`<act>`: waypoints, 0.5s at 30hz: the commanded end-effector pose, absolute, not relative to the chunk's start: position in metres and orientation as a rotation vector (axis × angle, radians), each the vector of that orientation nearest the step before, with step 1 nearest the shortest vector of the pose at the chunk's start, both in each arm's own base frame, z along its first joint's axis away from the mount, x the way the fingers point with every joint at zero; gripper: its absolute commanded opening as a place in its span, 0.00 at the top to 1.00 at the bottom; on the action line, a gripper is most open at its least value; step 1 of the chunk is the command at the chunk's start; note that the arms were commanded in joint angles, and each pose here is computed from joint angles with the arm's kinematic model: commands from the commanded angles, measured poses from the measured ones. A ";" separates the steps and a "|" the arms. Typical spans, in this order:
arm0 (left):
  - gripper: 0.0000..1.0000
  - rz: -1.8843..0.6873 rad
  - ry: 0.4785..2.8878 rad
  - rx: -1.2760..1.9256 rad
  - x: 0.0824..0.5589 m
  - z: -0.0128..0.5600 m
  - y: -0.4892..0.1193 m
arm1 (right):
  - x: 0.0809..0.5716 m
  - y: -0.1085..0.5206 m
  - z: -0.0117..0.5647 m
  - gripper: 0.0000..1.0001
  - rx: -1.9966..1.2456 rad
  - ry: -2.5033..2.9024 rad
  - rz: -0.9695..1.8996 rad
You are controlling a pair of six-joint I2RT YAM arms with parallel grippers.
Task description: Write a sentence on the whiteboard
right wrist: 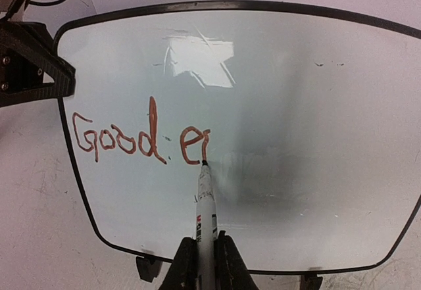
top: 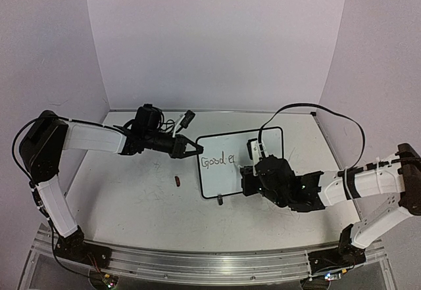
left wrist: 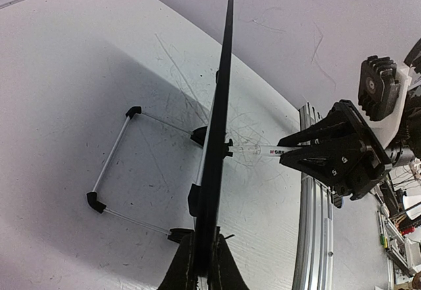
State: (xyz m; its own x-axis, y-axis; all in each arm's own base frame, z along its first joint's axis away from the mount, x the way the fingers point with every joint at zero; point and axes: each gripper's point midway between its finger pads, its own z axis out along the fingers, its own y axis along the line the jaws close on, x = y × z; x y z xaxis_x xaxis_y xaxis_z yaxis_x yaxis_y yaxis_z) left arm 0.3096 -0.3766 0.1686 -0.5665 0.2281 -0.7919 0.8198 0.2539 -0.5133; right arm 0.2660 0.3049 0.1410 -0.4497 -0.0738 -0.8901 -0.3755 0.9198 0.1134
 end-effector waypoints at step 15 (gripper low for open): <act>1.00 -1.250 1.999 0.944 0.309 0.159 -0.374 | 0.275 0.307 0.168 1.00 -0.264 1.935 0.369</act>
State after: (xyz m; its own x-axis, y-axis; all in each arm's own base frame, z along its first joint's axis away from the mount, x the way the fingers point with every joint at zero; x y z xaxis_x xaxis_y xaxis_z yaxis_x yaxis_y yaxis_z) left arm 0.3095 -0.3766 0.1686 -0.5663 0.2282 -0.7920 0.8199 0.2535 -0.5133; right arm 0.2679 0.3055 0.1452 -0.4350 -0.0633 -0.8982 -0.3725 0.9208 0.1155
